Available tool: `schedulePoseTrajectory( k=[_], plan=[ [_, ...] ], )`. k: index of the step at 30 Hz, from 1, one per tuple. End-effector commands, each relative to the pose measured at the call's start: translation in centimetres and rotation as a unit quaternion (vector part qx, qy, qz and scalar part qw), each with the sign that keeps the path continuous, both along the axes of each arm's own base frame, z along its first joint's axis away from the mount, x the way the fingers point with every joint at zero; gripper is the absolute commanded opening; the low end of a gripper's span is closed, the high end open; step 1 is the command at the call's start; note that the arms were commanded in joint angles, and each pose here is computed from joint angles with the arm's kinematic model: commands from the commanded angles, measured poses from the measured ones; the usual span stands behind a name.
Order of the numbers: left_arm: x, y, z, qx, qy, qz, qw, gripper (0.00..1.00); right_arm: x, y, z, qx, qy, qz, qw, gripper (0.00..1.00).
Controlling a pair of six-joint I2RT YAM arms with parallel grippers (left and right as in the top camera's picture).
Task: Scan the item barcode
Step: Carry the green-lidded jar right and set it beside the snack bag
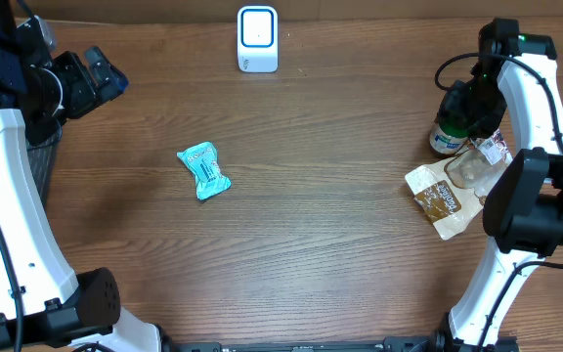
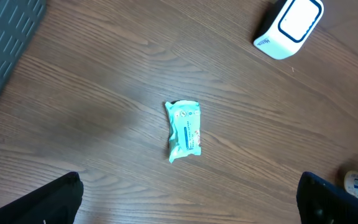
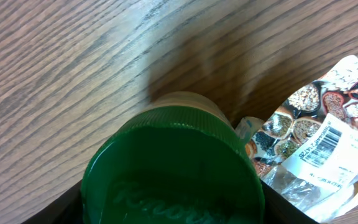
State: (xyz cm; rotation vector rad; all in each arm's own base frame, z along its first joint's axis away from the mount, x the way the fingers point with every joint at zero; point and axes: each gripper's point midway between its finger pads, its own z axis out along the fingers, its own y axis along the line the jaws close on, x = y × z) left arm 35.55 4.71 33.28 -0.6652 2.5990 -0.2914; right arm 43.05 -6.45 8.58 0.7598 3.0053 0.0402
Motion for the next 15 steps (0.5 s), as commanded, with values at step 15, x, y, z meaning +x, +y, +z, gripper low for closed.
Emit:
schedulePoseTrajectory(
  k=[15],
  plan=[
    [0.15,0.00,-0.22,-0.001,0.003,-0.006,1.000,0.99,-0.42,0.29,1.49,0.007,-0.003,0.005,1.000,0.77]
  ],
)
